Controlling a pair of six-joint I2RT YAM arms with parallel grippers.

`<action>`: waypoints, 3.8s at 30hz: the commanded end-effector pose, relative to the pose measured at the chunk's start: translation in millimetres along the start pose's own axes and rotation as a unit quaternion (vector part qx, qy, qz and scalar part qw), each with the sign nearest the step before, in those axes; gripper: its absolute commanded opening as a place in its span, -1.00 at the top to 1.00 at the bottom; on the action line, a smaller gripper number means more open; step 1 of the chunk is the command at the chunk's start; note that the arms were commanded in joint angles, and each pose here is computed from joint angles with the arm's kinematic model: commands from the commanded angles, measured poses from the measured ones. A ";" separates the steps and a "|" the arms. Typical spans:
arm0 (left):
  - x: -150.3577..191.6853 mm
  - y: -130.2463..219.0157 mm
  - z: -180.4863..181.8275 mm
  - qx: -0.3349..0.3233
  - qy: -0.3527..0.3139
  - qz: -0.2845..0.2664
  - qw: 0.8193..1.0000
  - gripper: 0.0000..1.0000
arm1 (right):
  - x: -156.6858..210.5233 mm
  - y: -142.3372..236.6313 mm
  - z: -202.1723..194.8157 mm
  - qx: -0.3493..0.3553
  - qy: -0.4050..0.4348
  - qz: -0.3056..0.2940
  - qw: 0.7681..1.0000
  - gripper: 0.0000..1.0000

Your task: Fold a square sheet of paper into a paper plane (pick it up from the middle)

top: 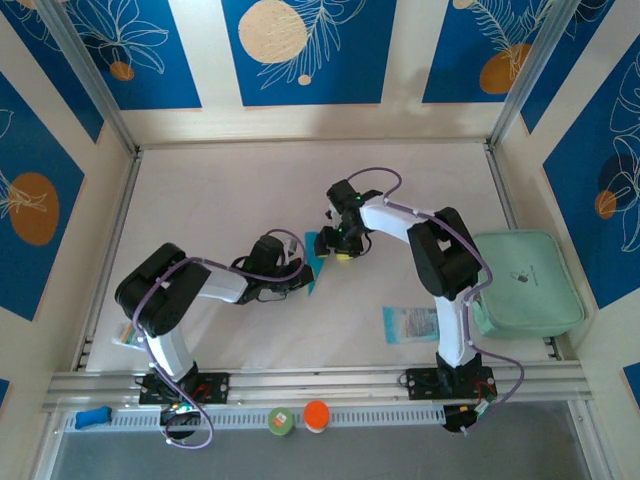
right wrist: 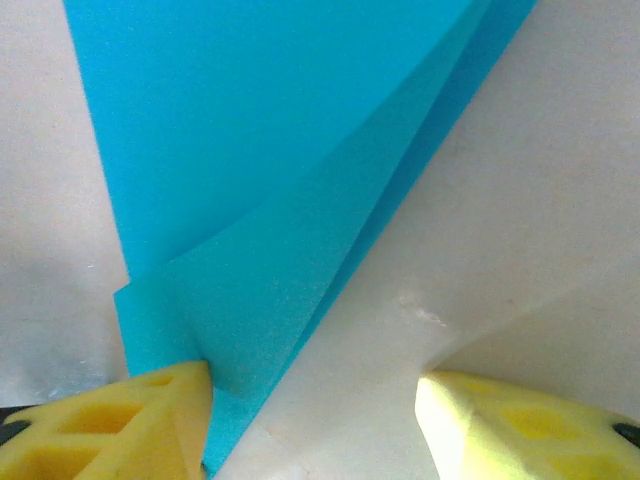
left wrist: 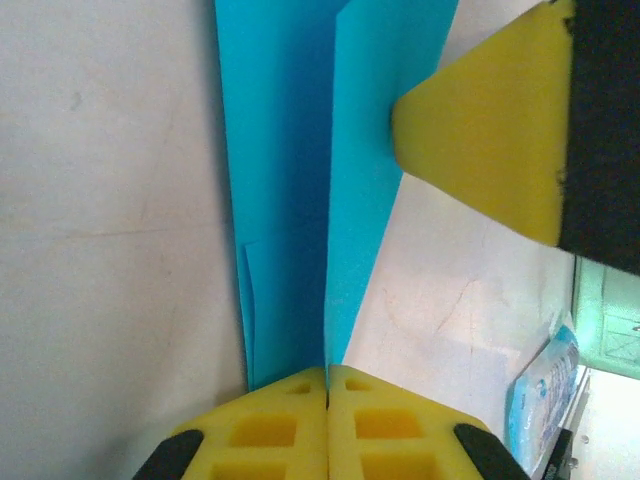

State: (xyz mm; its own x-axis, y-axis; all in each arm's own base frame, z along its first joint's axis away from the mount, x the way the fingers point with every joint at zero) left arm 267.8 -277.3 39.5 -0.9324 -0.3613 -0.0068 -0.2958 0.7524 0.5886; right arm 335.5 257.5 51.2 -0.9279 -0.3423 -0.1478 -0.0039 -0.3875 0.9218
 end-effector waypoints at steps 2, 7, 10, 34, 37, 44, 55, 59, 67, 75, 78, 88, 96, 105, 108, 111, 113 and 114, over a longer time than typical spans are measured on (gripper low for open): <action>15.9 -10.7 50.1 -0.074 0.040 0.021 0.996 0.86 | -5.8 13.2 4.9 -0.055 0.003 -0.045 0.997 -0.20; 16.8 -10.3 52.5 -0.076 0.043 0.022 0.996 0.86 | -8.6 64.7 25.7 -0.139 0.043 -0.139 0.980 -0.20; 17.2 -10.8 52.9 -0.076 0.043 0.023 0.996 0.87 | 1.4 68.6 33.0 -0.179 0.058 -0.155 0.970 -0.19; 17.2 -11.8 53.3 -0.075 0.046 0.027 0.996 0.87 | 0.5 -0.5 38.2 -0.232 0.057 -0.079 0.968 0.61; 17.4 -11.8 52.6 -0.074 0.045 0.028 0.996 0.86 | 0.7 -4.4 36.4 -0.228 0.053 -0.073 0.970 0.61; 16.9 -11.6 52.0 -0.073 0.045 0.028 0.996 0.83 | 1.4 -9.4 35.6 -0.222 0.047 -0.064 0.972 0.63; 16.9 -12.7 51.1 -0.071 0.044 0.031 0.996 0.83 | 2.8 -16.5 35.1 -0.223 0.042 -0.051 0.973 0.64; 17.9 -12.5 52.9 -0.073 0.045 0.033 0.996 0.84 | 2.6 -18.5 34.7 -0.220 0.041 -0.048 0.973 0.65; 18.1 -12.8 52.4 -0.073 0.044 0.033 0.996 0.84 | 4.5 -23.9 32.2 -0.209 0.037 -0.039 0.977 0.65; 17.6 -11.1 47.7 -0.068 0.044 0.034 0.996 0.80 | 6.7 -30.9 25.5 -0.186 0.024 -0.026 0.982 0.66; 17.7 -9.0 43.1 -0.066 0.042 0.035 0.996 0.75 | 6.9 -33.2 22.9 -0.175 0.020 -0.022 0.984 0.66; 22.0 3.5 22.6 -0.050 0.042 0.042 0.997 0.66 | 8.2 -39.2 15.7 -0.153 0.007 -0.011 0.988 0.67; 25.8 12.6 9.5 -0.044 0.041 0.039 0.997 0.65 | 8.7 -41.2 15.9 -0.151 0.004 -0.006 0.989 0.67; 26.7 18.0 15.0 -0.071 0.037 0.030 0.996 0.70 | 8.5 -40.6 15.7 -0.148 0.001 -0.004 0.989 0.68; 27.3 15.9 16.2 -0.073 0.038 0.033 0.996 0.71 | 8.2 -40.5 16.2 -0.148 0.000 -0.004 0.989 0.68; 27.9 13.7 17.1 -0.075 0.039 0.038 0.996 0.71 | 8.2 -40.7 16.8 -0.147 0.000 -0.002 0.989 0.68; 28.0 13.6 16.8 -0.076 0.039 0.038 0.996 0.71 | 8.2 -41.1 17.0 -0.145 0.000 0.000 0.989 0.67; 27.6 14.7 15.9 -0.076 0.039 0.036 0.996 0.70 | 8.1 -41.6 17.1 -0.144 0.000 0.002 0.990 0.67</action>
State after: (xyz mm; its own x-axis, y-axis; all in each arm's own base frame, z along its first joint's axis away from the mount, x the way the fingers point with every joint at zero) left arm 242.5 -269.6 42.7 -0.9274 -0.3653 0.0810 -0.2230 0.7134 0.6643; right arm 327.1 292.1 40.1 -0.9156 -0.3382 -0.2176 0.0781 -0.6802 0.7288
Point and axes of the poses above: each hand's point on the last joint's axis, 136 mm out from that joint toward the fingers, its own y axis back along the fingers, its own z axis along the line the jaws close on, x = y × z, the point moved 3 cm from there along y, back along the fingers, and after that the axes turned 15 degrees about y, right-handed, at the moved point
